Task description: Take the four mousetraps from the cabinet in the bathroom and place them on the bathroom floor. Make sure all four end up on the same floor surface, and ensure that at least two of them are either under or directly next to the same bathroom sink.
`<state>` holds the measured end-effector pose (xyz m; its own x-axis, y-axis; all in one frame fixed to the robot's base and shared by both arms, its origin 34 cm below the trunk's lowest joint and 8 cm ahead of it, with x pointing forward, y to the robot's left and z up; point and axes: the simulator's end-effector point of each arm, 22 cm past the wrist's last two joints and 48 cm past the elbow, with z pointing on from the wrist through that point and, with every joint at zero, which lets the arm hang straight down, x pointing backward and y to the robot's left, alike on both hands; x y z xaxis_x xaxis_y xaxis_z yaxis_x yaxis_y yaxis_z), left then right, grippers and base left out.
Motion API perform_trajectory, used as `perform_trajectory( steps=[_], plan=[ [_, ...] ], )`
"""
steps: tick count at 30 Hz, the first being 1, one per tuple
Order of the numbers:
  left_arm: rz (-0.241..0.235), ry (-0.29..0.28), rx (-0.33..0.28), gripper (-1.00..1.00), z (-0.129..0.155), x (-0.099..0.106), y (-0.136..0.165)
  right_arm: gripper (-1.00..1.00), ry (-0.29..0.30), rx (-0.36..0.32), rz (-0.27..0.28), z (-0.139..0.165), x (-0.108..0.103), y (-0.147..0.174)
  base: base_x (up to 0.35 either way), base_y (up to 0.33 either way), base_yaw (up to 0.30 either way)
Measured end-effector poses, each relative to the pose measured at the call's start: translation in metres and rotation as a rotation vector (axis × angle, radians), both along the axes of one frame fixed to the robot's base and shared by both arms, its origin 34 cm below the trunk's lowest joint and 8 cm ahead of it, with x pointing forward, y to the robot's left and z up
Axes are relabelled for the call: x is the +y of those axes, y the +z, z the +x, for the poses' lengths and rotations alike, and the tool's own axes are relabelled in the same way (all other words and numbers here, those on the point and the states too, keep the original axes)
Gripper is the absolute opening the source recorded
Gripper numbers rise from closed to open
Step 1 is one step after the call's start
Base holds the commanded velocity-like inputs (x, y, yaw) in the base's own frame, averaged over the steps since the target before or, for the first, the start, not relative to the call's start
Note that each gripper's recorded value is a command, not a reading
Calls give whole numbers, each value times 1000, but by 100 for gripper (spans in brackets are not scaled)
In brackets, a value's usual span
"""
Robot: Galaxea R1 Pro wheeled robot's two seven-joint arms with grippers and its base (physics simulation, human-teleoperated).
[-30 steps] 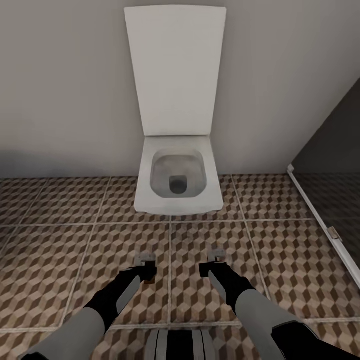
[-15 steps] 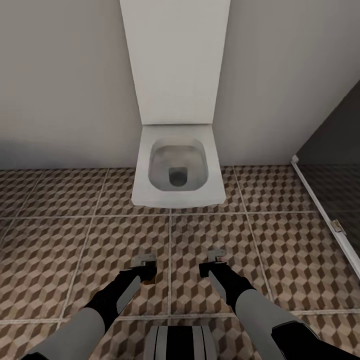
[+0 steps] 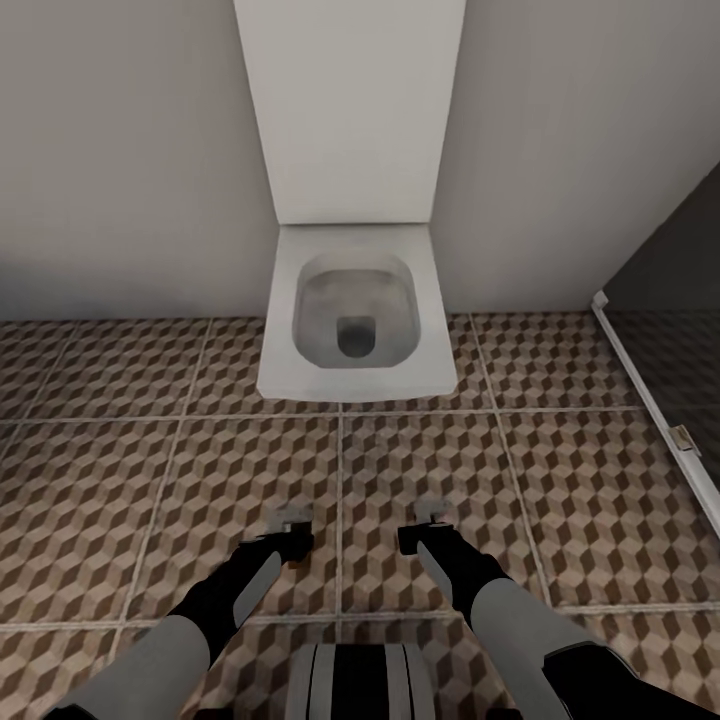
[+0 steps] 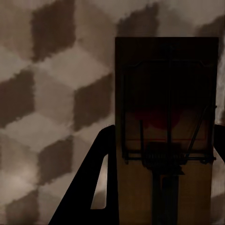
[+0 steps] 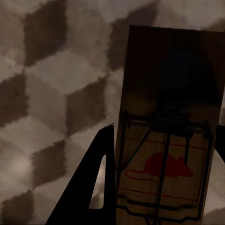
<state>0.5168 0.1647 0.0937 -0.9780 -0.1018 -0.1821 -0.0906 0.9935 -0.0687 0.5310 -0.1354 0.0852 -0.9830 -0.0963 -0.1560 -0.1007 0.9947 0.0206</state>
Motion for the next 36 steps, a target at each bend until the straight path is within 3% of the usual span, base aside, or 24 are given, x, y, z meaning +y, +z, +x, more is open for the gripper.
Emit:
perform_trajectory(
  steps=[14,22,36],
  plan=[
    [0,-1,47,-100,-20,0,-22,-100,0,49,0,-21,0,-23,0,0,0],
    [-3,22,-29,-100,-6,0,-20,-100,-5,23,2,-19,0,-24,0,0,0],
    [1,28,-42,-100,-6,2,-21,-100,-5,19,0,-22,-1,-25,0,0,0]
  ],
)
